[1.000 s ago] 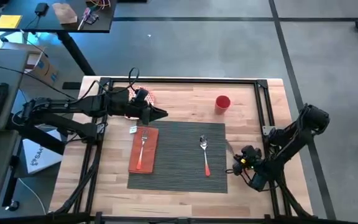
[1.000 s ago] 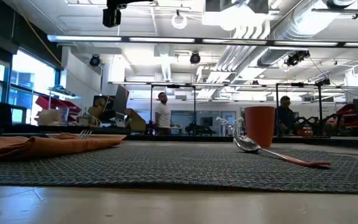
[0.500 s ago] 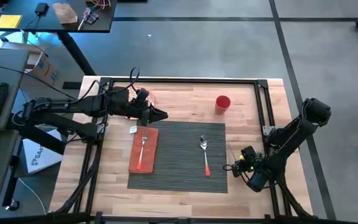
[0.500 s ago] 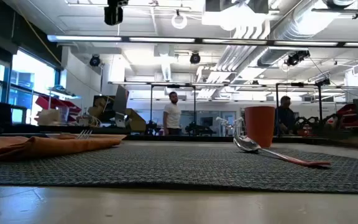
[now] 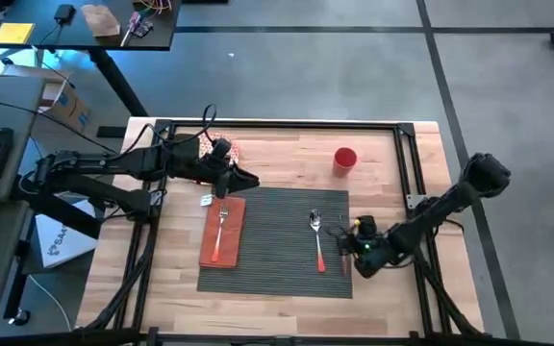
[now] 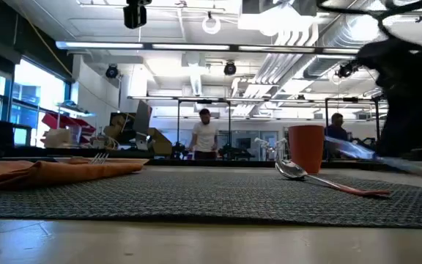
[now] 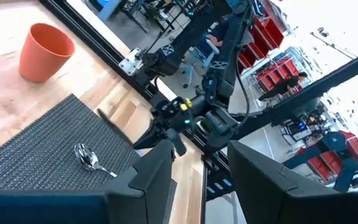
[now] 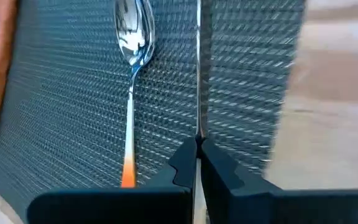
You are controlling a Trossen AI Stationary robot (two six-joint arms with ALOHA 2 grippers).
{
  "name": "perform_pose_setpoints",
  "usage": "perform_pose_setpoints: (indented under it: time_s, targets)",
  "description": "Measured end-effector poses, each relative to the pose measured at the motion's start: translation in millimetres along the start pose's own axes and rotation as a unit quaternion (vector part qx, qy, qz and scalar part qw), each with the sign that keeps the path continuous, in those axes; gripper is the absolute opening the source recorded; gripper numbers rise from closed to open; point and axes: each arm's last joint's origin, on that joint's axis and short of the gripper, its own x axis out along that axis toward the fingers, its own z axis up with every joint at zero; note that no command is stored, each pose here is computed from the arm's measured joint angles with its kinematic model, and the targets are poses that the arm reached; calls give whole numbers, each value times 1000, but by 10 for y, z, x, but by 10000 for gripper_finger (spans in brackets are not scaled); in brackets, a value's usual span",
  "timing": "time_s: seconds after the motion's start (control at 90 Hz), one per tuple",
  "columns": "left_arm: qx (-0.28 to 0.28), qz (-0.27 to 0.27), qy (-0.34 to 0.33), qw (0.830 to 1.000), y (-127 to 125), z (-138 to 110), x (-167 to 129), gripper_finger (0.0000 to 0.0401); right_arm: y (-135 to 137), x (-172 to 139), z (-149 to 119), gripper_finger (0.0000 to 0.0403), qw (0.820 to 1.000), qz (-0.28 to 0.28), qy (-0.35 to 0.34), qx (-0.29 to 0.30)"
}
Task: Set table place
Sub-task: Put the knife on the gray placemat to the right of the spoon, then put the cup on the gray placemat to the upper right of the knife
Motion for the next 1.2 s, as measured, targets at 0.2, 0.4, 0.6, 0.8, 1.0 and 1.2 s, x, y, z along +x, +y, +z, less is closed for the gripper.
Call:
perform_pose_setpoints:
  time_s: [0.2, 0.4, 0.6, 0.8, 1.0, 1.2]
  targets:
    - [10, -13, 16, 1000, -7, -12, -3, 140, 100, 158, 33, 0, 998, 5, 33, 47]
    - [22, -14, 17, 1000, -6, -12, -3, 140, 148, 205, 72, 0, 997, 13, 38, 62]
    - [33, -23, 25, 999, -10, -18, -3, 140, 180, 225, 106, 11, 997, 22, 37, 57]
    - [34, -31, 33, 998, -15, -23, -4, 140, 180, 225, 106, 80, 997, 21, 37, 57]
    - [34, -32, 34, 998, -16, -23, -4, 140, 210, 157, 133, 153, 998, 36, 42, 41]
    - [49, -24, 25, 998, -3, -10, -5, 140, 359, -134, 460, 173, 994, 102, 42, -11]
